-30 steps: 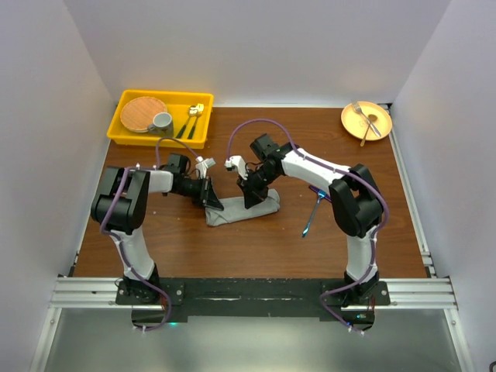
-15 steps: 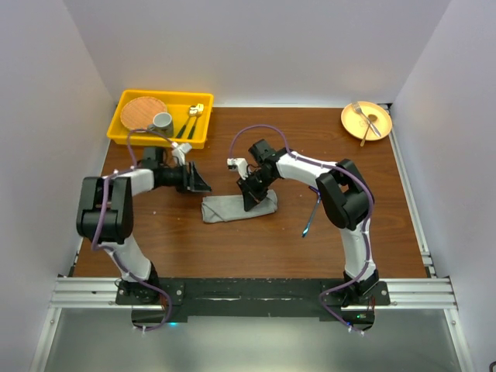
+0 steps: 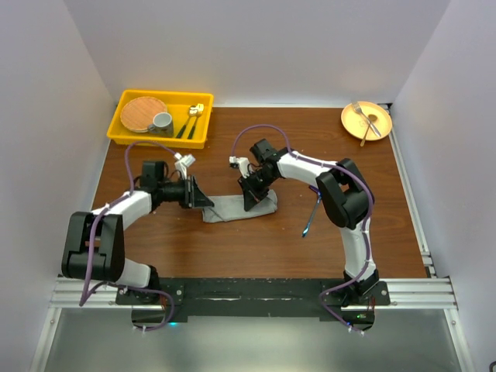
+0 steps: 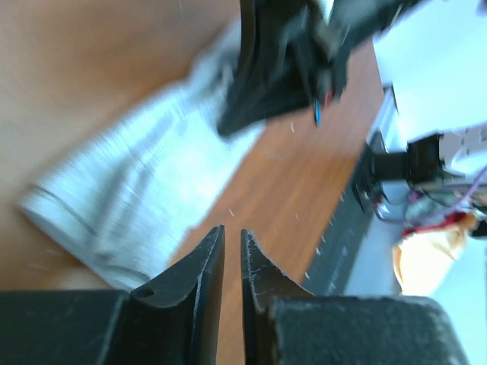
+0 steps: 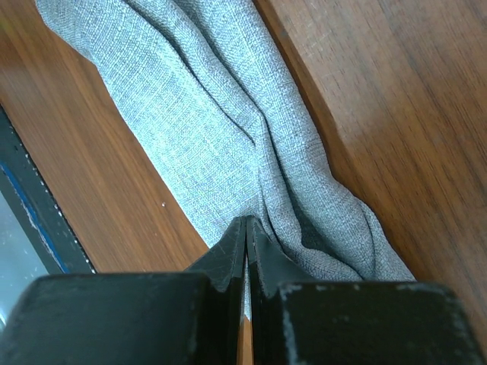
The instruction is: Fold the napkin into a case and place the utensils inside
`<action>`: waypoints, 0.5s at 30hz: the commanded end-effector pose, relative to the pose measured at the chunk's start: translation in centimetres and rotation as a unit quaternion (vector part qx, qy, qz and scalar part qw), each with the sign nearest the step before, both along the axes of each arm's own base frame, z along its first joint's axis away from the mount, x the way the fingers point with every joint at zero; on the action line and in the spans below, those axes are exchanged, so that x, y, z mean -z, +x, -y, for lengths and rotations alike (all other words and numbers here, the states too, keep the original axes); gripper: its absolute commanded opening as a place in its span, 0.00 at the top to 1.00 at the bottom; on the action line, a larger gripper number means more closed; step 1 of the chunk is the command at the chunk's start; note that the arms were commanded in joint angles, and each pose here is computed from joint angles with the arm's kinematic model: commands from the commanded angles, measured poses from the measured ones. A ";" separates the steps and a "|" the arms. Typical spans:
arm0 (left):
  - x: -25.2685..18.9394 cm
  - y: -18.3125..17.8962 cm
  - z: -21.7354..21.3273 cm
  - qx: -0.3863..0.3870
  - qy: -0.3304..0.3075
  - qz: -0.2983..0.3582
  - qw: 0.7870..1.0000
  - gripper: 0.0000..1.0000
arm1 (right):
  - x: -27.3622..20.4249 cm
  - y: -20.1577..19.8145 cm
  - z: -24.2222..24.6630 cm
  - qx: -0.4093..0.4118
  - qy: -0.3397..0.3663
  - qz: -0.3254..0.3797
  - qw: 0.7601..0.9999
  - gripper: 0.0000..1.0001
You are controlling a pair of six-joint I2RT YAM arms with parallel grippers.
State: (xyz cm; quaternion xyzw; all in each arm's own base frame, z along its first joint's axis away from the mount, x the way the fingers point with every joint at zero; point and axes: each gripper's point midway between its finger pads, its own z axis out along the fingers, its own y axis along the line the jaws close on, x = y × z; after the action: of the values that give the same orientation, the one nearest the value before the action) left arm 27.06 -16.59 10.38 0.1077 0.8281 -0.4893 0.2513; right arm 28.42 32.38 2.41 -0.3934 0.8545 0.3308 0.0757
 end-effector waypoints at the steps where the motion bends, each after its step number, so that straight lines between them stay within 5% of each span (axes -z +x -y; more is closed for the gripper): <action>1: 1.7 -0.3 1.5 -0.011 -0.006 -0.027 1.000 0.83 | 0.6 1.2 0.0 0.011 -0.002 0.003 1.000 0.98; 9: 8.7 2.1 1.1 -0.052 0.026 -0.134 0.989 0.83 | 0.3 1.4 -0.1 0.001 0.004 -0.007 1.000 0.97; 15: 11.0 1.3 0.6 -0.058 0.044 -0.178 0.981 0.84 | -5.4 2.6 -1.7 -0.005 0.060 0.037 0.998 0.90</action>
State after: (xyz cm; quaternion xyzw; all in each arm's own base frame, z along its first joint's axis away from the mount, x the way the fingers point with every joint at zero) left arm 27.86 -18.20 1.89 -0.0008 0.8612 -0.4938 0.1205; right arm 29.17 32.74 2.93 -0.3840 0.8527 0.3487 0.0620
